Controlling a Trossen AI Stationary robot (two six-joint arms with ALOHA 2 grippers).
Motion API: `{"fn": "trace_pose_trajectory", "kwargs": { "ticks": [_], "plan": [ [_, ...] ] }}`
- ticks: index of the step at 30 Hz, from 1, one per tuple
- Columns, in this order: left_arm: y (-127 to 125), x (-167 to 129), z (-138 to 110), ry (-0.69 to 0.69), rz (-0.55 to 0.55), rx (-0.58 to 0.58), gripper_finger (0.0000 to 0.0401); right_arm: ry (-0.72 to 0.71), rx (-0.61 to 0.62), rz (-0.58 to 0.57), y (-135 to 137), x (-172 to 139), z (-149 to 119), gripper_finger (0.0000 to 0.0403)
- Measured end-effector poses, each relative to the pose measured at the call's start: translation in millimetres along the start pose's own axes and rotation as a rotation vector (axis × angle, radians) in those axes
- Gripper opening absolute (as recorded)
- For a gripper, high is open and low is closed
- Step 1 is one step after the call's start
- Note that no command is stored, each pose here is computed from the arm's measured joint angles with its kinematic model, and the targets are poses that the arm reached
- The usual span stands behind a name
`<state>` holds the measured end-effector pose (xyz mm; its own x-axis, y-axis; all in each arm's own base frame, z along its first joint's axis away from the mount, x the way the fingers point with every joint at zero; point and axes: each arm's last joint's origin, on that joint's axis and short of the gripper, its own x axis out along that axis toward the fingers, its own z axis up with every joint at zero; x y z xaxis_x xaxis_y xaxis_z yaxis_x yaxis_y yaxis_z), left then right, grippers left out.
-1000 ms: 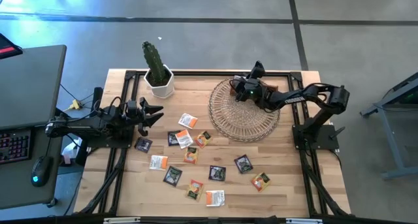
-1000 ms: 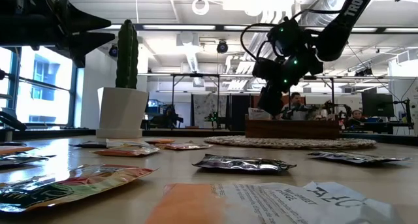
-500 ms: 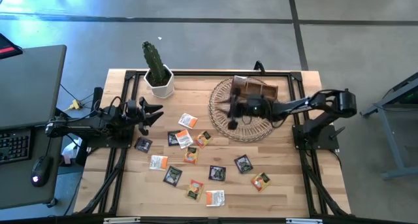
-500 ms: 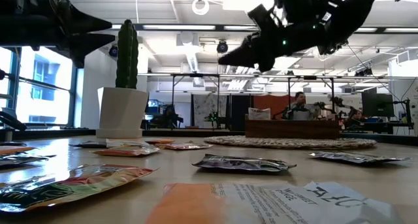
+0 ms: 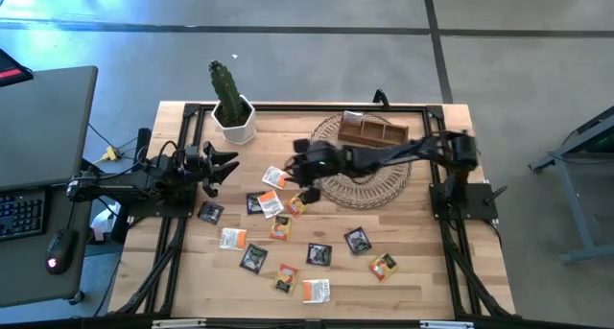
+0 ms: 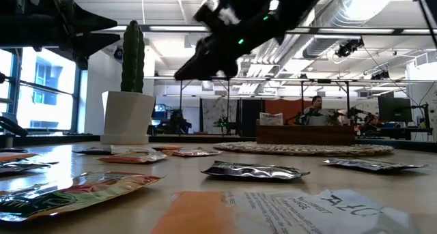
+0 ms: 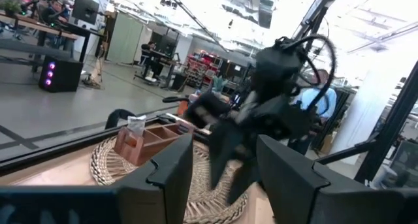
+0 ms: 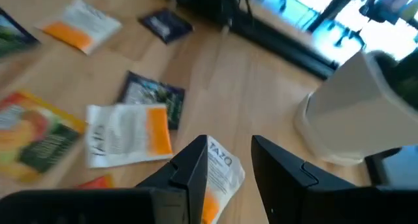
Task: Pick & Place Tea
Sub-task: Put the orange tea bag into the left section of the wooden organizer
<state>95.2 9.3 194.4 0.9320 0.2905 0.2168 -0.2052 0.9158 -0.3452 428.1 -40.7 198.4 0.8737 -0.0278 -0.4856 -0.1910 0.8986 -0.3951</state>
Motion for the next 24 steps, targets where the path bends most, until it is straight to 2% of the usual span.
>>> {"fn": "trace_pose_trajectory", "kwargs": {
  "ticks": [6,13,16,24],
  "plan": [
    [0,0,0,0.000,0.001,0.003,0.0168,0.075,0.026,0.003,-12,51,-25,0.0115],
    [0,0,0,0.000,0.001,0.030,0.0168,0.096,0.105,0.044,-32,87,-39,0.0115],
    [0,0,0,0.001,0.001,0.030,0.0168,0.126,0.140,0.051,-37,96,-45,0.0115],
    [0,0,0,0.004,-0.001,0.031,0.0168,0.181,0.140,0.044,-37,108,-63,0.0115]
  ]
}}
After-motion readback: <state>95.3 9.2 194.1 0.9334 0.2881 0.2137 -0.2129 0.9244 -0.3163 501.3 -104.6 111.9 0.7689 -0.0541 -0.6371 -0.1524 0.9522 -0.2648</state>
